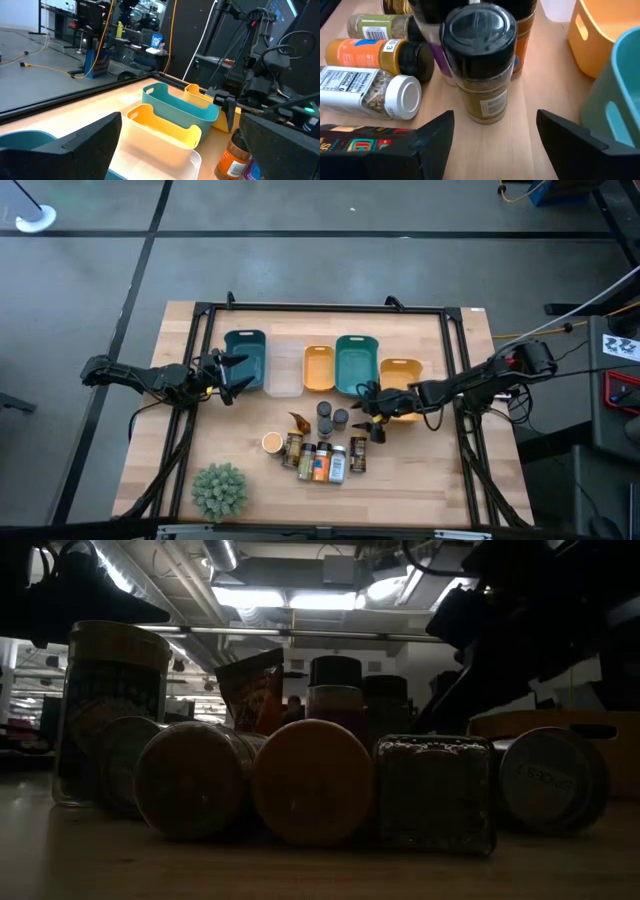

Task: Sort spices by type
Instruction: Put the black seasoning bottle into the green bin, then put the yellow seasoning can into the right yellow bin

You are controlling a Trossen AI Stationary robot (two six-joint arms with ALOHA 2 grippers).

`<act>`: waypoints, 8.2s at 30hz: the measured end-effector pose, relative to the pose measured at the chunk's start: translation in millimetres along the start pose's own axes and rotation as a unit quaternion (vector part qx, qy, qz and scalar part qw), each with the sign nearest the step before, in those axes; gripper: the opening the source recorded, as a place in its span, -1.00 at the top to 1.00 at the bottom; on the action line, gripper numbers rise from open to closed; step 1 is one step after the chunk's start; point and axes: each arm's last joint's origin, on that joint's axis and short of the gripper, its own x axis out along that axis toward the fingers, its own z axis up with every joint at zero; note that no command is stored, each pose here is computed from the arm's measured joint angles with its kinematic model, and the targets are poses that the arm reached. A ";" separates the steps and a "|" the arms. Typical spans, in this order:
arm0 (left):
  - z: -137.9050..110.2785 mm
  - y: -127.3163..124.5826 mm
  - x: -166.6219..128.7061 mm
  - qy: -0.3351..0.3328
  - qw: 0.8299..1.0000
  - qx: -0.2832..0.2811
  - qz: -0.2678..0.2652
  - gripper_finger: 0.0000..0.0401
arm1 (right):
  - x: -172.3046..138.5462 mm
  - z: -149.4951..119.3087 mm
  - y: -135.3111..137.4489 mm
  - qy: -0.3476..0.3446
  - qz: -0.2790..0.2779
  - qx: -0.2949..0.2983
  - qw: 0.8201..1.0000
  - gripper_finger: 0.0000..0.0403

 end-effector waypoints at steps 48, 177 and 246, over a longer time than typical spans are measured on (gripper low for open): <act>0.0 0.0 0.0 0.000 1.000 0.002 0.000 -0.94 | 7.7 10.2 6.5 -0.080 0.006 -0.035 0.996 -0.39; -1.5 -0.3 1.0 0.007 1.000 0.009 0.002 -0.94 | -31.8 104.5 -84.5 0.160 0.008 0.026 0.987 -0.46; -3.9 -0.7 2.3 0.018 0.997 -0.078 0.005 -0.94 | 41.2 22.8 88.8 0.235 -0.200 0.570 0.761 -0.46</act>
